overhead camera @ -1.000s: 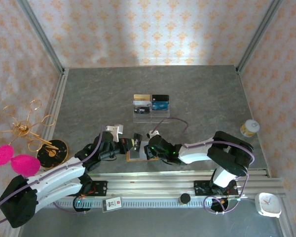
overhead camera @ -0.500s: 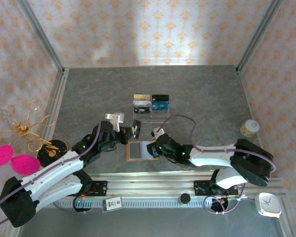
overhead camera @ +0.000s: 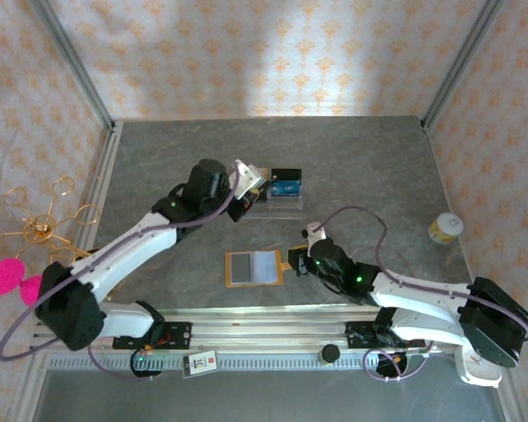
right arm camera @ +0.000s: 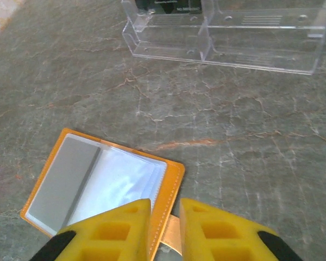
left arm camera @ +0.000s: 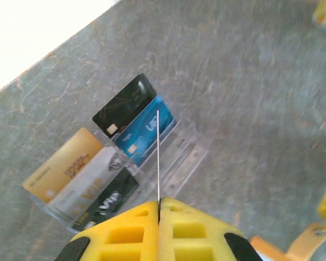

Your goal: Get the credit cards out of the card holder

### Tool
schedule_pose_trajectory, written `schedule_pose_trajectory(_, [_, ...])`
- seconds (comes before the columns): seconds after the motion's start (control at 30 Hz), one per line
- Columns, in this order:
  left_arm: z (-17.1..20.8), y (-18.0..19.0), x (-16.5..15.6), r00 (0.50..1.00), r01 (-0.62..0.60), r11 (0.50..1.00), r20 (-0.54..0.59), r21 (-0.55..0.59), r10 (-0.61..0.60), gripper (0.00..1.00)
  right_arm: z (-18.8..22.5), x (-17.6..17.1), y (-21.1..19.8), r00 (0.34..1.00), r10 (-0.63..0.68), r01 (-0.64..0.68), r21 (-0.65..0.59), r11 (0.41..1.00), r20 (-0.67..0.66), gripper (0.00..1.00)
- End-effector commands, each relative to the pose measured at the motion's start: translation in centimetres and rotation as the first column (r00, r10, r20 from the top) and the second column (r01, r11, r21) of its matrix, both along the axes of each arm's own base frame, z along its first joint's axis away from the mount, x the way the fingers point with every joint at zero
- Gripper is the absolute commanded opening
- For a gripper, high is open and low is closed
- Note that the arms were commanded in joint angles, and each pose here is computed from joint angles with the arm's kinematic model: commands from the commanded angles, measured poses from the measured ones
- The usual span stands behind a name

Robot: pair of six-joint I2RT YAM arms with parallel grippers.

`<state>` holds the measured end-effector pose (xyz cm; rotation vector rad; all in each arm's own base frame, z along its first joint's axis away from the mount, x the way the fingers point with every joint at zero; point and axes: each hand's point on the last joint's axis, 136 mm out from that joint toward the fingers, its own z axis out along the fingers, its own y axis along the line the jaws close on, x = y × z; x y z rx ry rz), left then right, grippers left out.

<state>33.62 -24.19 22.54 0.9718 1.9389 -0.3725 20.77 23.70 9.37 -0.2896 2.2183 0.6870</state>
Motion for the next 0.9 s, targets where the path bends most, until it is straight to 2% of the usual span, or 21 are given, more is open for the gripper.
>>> schedule_pose_trajectory(0.0, [-2.1,0.5,-0.4,0.981,0.195,0.963,-0.038,0.184,-0.191,0.00,-0.5,0.2,-1.5,0.999,-0.051,0.051,-0.009,0.999,-0.009,0.20])
schedule_pose_trajectory(0.13, [-4.7,1.3,1.0,0.963,0.263,0.919,-0.133,0.292,-0.234,0.00,-1.2,0.4,-2.4,0.997,-0.072,0.071,-0.032,0.997,-0.033,0.20])
schedule_pose_trajectory(0.27, [-5.9,1.3,2.9,0.958,0.283,0.889,-0.142,0.360,-0.248,0.00,-1.5,1.0,-3.0,0.993,-0.108,0.105,-0.058,0.993,-0.056,0.20])
schedule_pose_trajectory(0.43, [-6.0,1.7,4.8,0.955,0.297,0.868,-0.123,0.397,-0.270,0.00,-2.1,2.0,-3.0,0.986,-0.131,0.123,-0.086,0.989,-0.103,0.19])
schedule_pose_trajectory(0.6, [-6.6,1.9,5.2,0.941,0.336,0.836,-0.129,0.434,-0.312,0.00,-2.5,3.0,-2.8,0.981,-0.144,0.127,-0.133,0.983,-0.127,0.19])
schedule_pose_trajectory(0.87, [-7.0,2.2,6.0,0.918,0.395,0.820,-0.133,0.415,-0.375,0.00,-2.2,5.1,-3.3,0.975,-0.177,0.151,-0.186,0.971,-0.134,0.18])
